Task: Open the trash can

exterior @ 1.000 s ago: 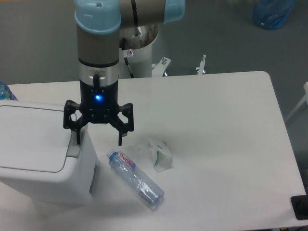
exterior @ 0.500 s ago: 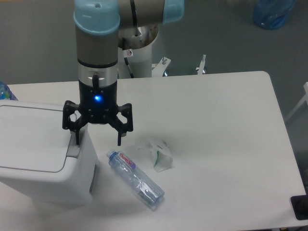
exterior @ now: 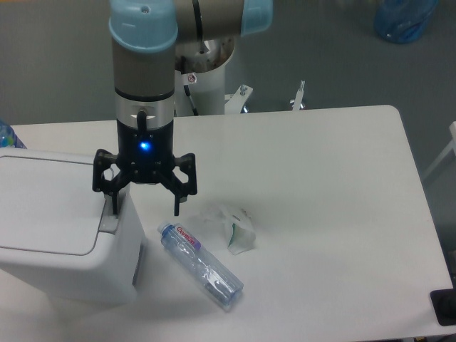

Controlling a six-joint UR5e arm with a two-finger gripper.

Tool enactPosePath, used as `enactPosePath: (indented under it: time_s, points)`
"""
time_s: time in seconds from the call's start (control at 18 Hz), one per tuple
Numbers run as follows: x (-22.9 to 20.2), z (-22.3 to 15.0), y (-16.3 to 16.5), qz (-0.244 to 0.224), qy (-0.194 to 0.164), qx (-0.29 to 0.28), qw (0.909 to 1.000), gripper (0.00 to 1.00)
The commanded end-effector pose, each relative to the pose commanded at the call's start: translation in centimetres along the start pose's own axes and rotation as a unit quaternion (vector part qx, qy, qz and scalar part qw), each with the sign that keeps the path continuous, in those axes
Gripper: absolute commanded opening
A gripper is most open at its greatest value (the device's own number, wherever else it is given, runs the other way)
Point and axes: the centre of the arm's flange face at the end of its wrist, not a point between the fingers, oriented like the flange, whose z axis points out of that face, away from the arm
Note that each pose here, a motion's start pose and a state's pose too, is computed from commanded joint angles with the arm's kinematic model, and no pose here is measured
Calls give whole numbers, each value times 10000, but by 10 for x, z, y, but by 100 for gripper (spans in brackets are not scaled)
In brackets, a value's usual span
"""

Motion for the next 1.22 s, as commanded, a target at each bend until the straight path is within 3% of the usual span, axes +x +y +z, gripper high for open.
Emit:
enactPosePath:
  time_s: [1.22]
  points:
    - [0, -6, -5, 45, -10, 74, 10000, 100]
